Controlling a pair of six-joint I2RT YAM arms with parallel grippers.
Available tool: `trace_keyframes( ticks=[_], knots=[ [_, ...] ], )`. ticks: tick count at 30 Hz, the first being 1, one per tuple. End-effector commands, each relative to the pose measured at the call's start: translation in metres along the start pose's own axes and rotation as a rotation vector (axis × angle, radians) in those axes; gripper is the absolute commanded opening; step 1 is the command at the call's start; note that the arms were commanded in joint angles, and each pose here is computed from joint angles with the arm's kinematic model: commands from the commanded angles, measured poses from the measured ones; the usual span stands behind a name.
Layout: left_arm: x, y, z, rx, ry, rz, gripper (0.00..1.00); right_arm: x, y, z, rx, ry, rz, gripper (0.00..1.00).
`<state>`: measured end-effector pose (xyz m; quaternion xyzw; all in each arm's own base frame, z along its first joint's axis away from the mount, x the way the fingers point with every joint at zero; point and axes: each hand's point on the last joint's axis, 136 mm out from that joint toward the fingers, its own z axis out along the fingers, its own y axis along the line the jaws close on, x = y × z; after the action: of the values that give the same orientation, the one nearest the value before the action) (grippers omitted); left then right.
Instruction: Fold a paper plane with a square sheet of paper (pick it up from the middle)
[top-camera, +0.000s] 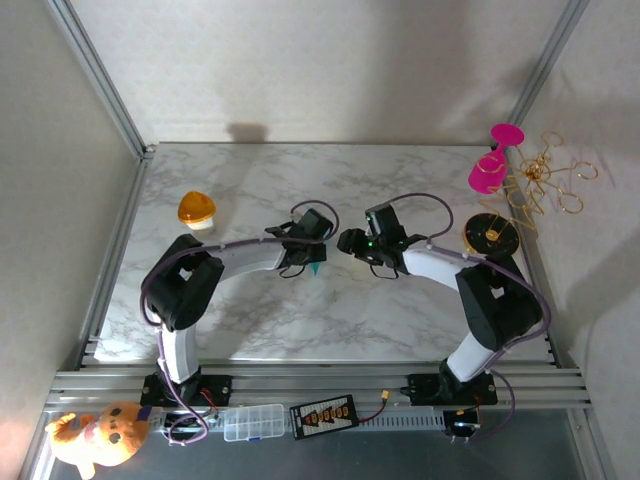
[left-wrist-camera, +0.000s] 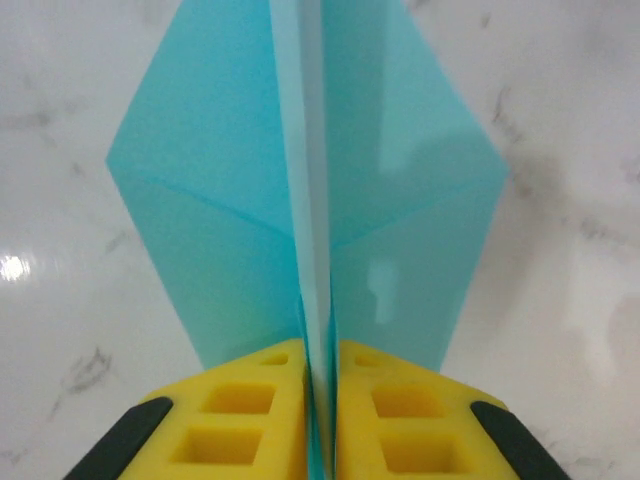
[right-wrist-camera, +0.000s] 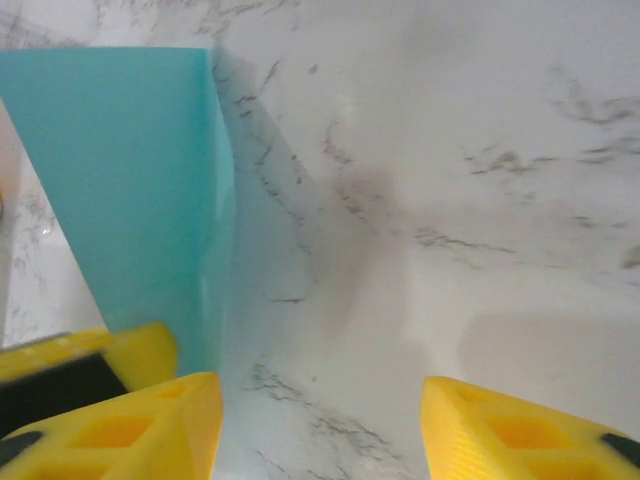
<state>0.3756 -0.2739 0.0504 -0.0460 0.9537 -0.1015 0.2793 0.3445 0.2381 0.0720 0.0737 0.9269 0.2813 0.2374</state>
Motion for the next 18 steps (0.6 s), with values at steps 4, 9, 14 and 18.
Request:
trace_keyframes(
  ticks=[4,9,14,18],
  knots=[
    [-0.039,0.009,0.012,-0.141,-0.081,0.051,0.13,-0.012,-0.031,-0.024,0.106,-0.11,0.0,0.64],
    [-0.067,0.006,0.026,-0.163,-0.12,0.041,0.13,-0.013,-0.042,-0.031,0.113,-0.122,0.022,0.66],
    [-0.078,0.008,0.044,-0.188,-0.126,0.044,0.13,-0.014,-0.046,-0.032,0.118,-0.118,0.031,0.66],
    [-0.079,0.013,0.056,-0.211,-0.12,0.044,0.13,-0.015,-0.044,-0.029,0.112,-0.107,0.039,0.66]
  ],
)
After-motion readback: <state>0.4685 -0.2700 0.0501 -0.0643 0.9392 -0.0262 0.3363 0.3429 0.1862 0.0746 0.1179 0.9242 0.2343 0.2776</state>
